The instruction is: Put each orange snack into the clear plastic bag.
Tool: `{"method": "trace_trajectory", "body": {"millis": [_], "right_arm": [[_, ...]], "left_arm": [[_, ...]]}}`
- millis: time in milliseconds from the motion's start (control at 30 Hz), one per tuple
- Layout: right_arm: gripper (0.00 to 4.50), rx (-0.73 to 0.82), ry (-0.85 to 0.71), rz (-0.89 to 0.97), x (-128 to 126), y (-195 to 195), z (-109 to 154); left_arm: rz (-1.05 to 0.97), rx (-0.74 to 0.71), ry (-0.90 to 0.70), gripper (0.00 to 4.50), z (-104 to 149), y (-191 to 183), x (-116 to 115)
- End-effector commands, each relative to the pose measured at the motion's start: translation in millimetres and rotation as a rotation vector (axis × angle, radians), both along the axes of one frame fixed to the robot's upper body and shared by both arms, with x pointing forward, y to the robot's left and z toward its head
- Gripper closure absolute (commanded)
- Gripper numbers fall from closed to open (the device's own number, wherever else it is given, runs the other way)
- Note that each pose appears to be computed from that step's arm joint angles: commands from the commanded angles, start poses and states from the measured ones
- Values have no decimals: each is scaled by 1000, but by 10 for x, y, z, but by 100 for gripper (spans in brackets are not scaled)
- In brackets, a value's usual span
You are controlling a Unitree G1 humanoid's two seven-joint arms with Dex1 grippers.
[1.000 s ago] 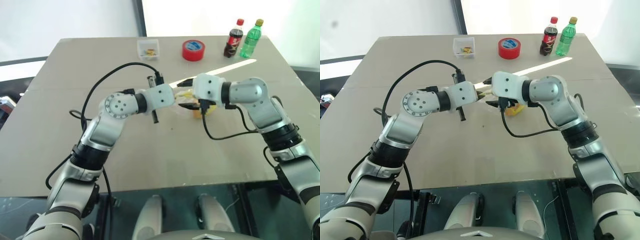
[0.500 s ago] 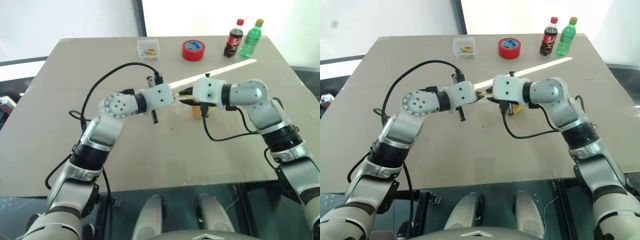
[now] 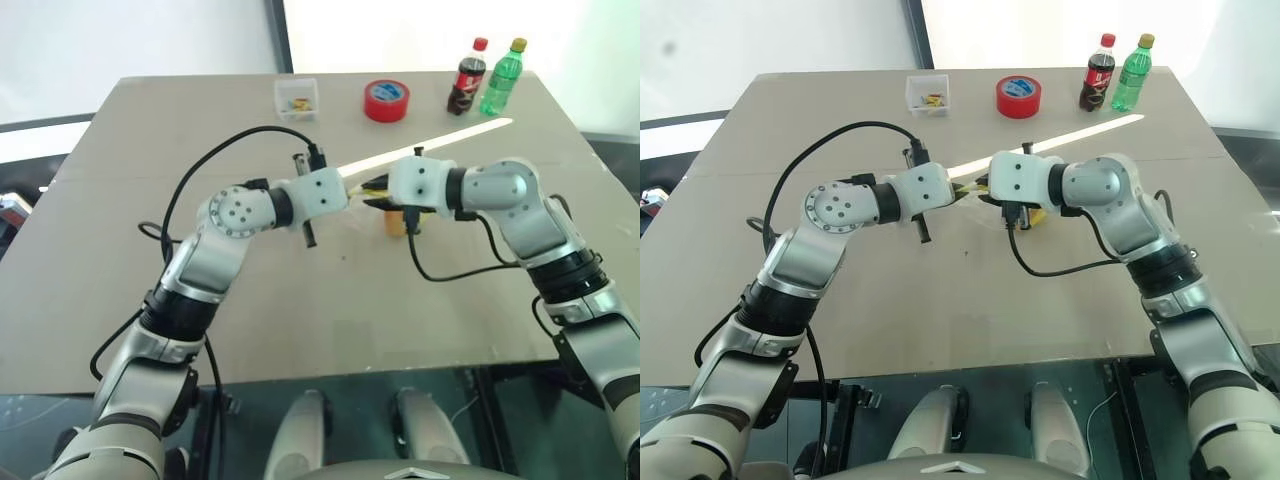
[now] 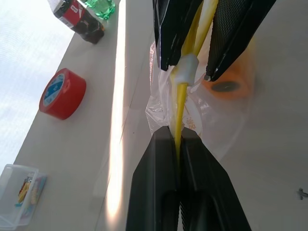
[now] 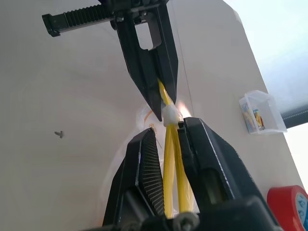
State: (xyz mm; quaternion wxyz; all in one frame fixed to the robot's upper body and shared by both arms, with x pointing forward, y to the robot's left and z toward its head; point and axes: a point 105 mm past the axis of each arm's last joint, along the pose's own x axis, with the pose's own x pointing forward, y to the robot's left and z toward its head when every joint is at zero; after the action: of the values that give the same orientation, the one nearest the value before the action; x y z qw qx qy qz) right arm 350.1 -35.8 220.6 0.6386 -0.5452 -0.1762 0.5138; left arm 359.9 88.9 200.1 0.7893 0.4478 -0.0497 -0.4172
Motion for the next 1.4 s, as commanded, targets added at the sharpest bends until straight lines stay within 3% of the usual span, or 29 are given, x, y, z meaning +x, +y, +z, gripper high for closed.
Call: {"method": "trace_trajectory", "body": {"millis": [33,167,200,300,600,1000,1400], "right_arm": [[352,53,-41,25,-64,34,171],[352,53,-42,21,-57,29,172],[396,53,-43,19,-55,27,172],[446,54,-45,17,-53,25,175],[446,89,-45,-9,-20,-15,247],[446,83,-16,-194,139,-555,206],[446,88,-17,-233,126,-655,261]], "left_arm": [[-10,-21,-54,450,133,-16,-34],[-13,-22,-54,450,134,-22,-35],[-13,-22,-53,450,133,-23,-35],[-13,-20,-51,450,124,-18,-38],[-6,-12,-48,450,80,12,-27],[45,14,-62,450,-32,217,23],[51,13,-81,450,-55,237,89]]}}
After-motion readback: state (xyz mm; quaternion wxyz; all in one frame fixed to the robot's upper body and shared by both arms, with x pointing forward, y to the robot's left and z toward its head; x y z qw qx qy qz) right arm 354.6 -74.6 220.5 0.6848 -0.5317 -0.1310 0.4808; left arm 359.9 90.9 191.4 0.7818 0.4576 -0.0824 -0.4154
